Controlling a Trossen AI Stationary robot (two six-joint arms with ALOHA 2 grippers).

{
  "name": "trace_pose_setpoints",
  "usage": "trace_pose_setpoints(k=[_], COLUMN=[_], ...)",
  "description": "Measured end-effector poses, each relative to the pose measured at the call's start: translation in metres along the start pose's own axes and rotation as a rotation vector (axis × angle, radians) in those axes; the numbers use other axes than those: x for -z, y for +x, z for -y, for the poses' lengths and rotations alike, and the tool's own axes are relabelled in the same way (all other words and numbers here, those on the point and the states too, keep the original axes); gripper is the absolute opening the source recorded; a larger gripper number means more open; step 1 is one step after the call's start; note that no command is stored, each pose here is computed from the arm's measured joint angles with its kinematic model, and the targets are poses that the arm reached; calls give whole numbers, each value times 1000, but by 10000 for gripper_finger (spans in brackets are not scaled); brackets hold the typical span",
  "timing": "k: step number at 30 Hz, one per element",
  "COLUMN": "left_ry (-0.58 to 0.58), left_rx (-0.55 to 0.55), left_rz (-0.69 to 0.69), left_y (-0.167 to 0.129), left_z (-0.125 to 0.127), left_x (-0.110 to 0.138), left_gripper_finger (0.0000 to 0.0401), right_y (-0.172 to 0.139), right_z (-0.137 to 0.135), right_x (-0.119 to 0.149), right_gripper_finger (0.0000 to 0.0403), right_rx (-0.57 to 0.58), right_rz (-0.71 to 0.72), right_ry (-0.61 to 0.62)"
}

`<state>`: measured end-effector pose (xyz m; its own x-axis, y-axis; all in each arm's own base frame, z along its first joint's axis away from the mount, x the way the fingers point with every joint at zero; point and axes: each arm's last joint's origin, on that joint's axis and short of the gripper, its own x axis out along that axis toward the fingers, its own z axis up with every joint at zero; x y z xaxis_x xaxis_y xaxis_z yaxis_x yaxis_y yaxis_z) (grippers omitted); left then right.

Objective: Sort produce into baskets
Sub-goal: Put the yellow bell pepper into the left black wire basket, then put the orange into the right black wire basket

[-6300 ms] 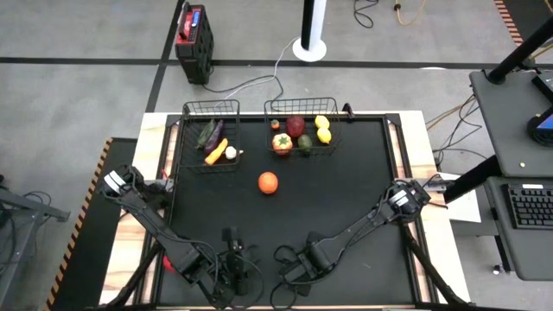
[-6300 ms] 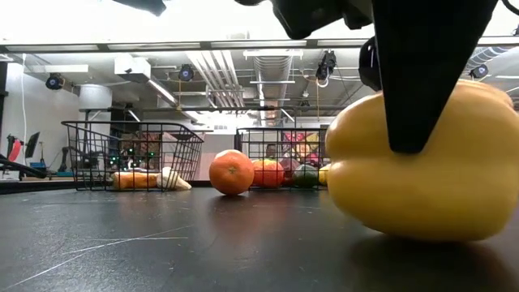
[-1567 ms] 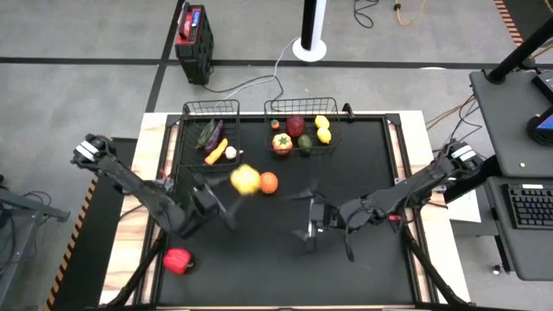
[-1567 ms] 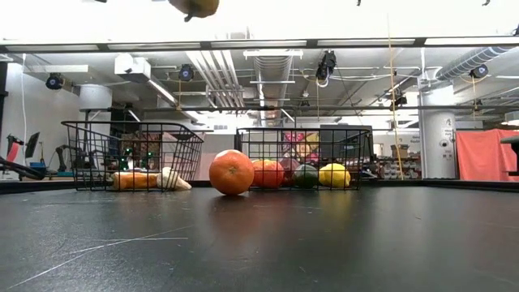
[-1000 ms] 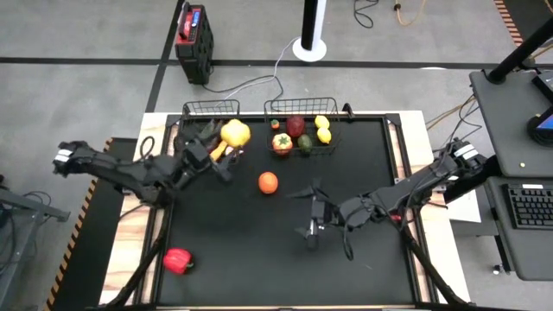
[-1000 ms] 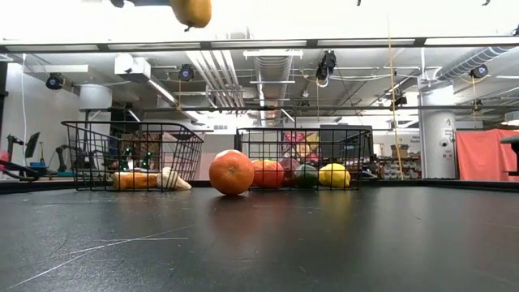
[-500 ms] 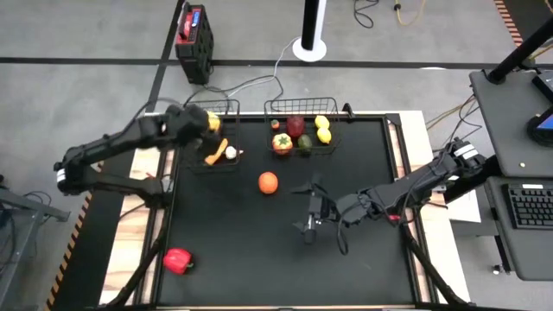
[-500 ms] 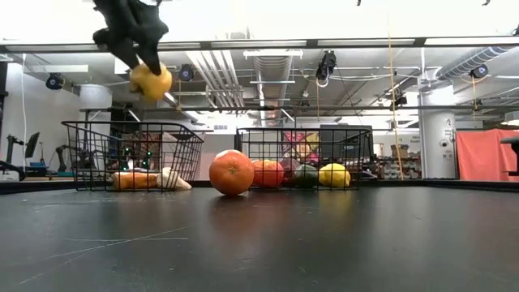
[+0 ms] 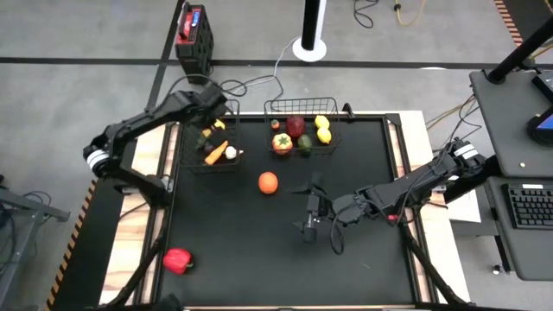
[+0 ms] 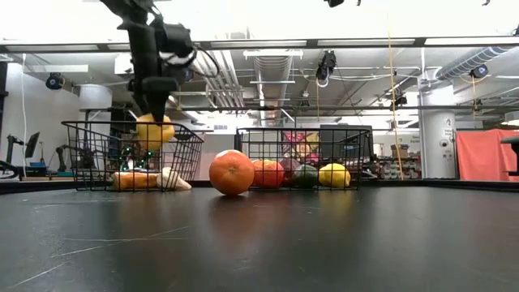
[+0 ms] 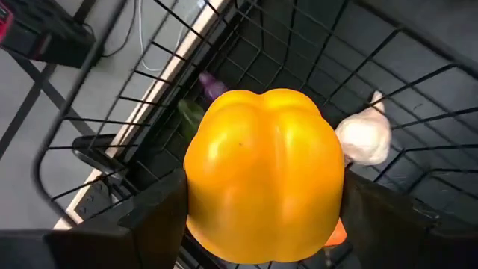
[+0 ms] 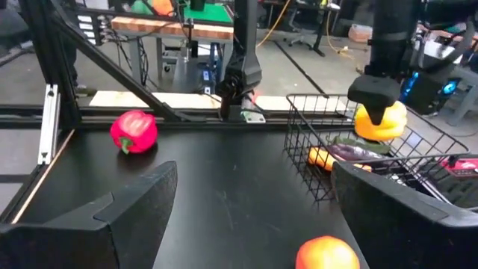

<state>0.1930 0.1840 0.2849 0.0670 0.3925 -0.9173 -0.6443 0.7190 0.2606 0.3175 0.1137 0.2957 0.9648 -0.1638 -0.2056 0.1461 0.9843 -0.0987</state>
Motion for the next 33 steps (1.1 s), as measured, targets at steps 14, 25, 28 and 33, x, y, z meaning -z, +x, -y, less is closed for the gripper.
trace_pose_setpoints(k=[14, 25, 28, 33], left_ry=[70, 54, 53, 47], left_rx=[-1, -55, -55, -53], left_rz=[-43, -38, -39, -34], left_y=[26, 27, 27, 24], left_z=[5, 4, 3, 4], left_x=[-12, -13, -13, -12], left_gripper_finger=[289, 340, 342, 342], right_y=[0, 0, 0, 0], right_z=[0, 0, 0, 0], right_x=[1, 1, 1, 3], right_gripper_finger=[345, 345, 345, 345], right_rx=[0, 0, -1, 0], right_rz=[-9, -10, -11, -30], right_ry=[-4, -4, 1, 7])
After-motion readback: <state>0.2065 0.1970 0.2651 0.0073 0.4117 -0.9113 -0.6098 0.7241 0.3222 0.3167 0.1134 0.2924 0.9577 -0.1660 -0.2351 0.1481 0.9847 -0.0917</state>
